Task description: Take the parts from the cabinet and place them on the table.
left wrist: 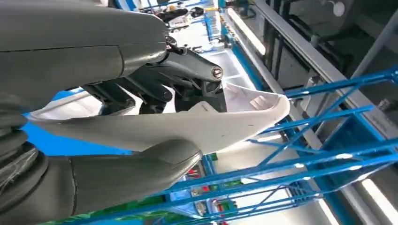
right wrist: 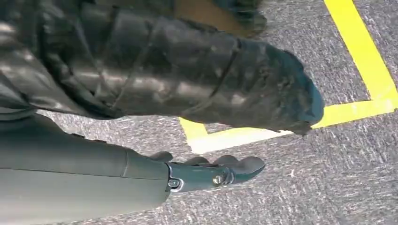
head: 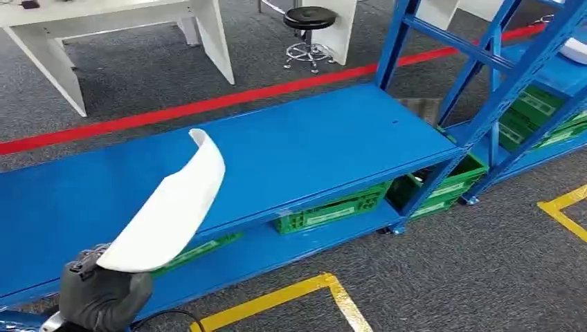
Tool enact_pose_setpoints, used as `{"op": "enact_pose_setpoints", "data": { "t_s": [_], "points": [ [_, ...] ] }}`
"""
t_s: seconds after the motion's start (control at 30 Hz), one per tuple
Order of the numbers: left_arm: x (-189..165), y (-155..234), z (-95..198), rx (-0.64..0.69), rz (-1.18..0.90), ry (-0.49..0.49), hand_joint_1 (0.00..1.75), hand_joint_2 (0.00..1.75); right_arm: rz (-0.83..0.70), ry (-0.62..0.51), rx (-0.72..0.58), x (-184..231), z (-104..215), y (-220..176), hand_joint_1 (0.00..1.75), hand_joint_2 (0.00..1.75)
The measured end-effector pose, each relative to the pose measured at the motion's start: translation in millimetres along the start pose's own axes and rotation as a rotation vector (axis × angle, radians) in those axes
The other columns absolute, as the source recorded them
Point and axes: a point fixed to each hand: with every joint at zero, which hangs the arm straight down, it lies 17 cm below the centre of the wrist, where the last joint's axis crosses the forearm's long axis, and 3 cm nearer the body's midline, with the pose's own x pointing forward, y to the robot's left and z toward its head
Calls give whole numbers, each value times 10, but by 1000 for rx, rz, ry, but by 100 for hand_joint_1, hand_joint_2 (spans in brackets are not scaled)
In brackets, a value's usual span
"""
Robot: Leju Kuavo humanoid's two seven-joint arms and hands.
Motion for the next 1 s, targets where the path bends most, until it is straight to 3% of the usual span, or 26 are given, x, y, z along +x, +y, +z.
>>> {"op": "enact_pose_setpoints", "data": {
  "t_s": [1.0],
  "points": [
    [5,-7,-20,6,-26,-8,175,175,38,8,-15,-33,8,2,0,0]
  ]
}}
